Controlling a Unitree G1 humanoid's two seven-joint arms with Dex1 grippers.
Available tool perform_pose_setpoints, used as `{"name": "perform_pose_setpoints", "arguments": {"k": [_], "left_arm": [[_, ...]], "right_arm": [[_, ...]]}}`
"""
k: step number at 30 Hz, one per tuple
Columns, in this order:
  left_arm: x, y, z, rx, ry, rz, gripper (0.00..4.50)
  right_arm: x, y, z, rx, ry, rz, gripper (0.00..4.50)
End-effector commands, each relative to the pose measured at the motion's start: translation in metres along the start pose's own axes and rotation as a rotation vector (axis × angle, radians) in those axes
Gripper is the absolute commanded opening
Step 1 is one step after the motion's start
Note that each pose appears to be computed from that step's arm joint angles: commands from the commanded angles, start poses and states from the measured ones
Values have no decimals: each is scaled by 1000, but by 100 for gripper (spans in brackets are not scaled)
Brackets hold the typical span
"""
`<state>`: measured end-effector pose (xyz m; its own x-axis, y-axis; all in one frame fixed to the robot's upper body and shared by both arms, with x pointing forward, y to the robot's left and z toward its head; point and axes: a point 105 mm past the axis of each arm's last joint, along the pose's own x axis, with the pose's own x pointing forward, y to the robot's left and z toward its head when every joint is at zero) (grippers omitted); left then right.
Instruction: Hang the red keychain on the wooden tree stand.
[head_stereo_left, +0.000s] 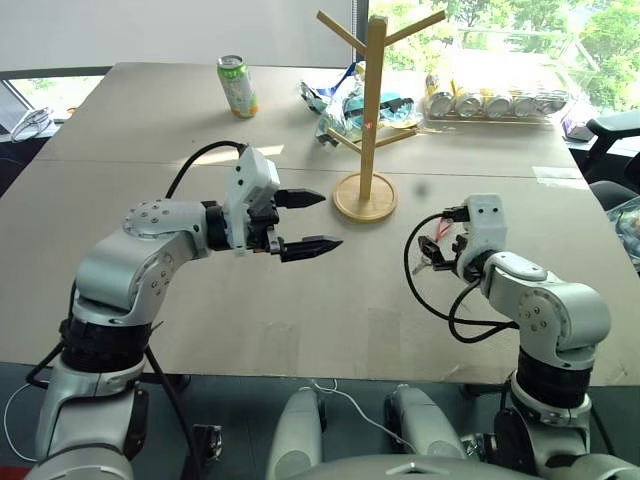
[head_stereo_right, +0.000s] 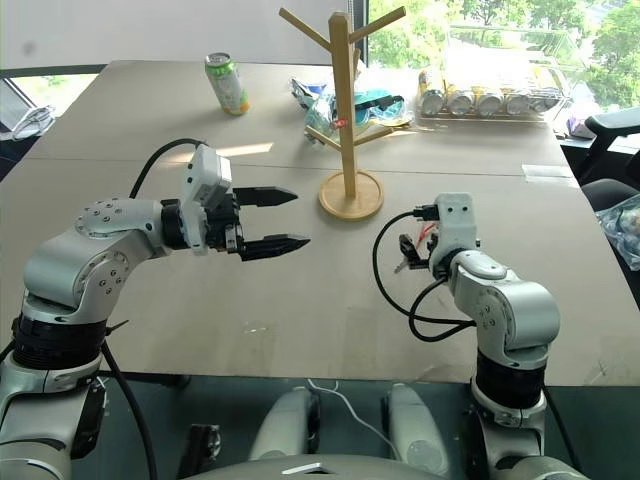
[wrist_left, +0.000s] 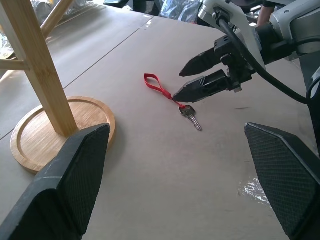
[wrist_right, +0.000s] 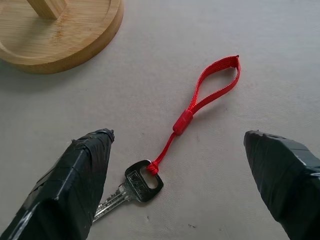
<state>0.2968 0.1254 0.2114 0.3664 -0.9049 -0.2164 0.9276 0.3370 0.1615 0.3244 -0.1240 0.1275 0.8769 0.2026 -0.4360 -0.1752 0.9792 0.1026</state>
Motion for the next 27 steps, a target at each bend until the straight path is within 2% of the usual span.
{"name": "perform_pose_setpoints", "arguments": {"k": [1,14,15,17,21,22,24,27], "left_arm": [[-2,1,12,45,-20,-9,443],[-4,1,14,54,-15,-6,443],[-4,1,14,55,-15,-6,450],[-3,2,14,55,-17,-6,450],[-3,1,14,54,-18,-10,450],[-3,1,14,53,-18,-12,450],[-3,1,15,48,-22,-13,450],[-3,2,16,45,-26,-11,450]], "right_arm": [[3,0,9,3,-41,-25,450],[21,-11,1,-2,-29,-99,450],[22,-11,1,-2,-29,-102,395],[24,-11,0,-7,-28,-103,333],[25,-9,-2,-29,-26,-99,131],[25,-8,-3,-34,-24,-97,99],[26,-6,-5,-43,-18,-88,5],[27,-4,-6,-54,-14,-76,5]]}}
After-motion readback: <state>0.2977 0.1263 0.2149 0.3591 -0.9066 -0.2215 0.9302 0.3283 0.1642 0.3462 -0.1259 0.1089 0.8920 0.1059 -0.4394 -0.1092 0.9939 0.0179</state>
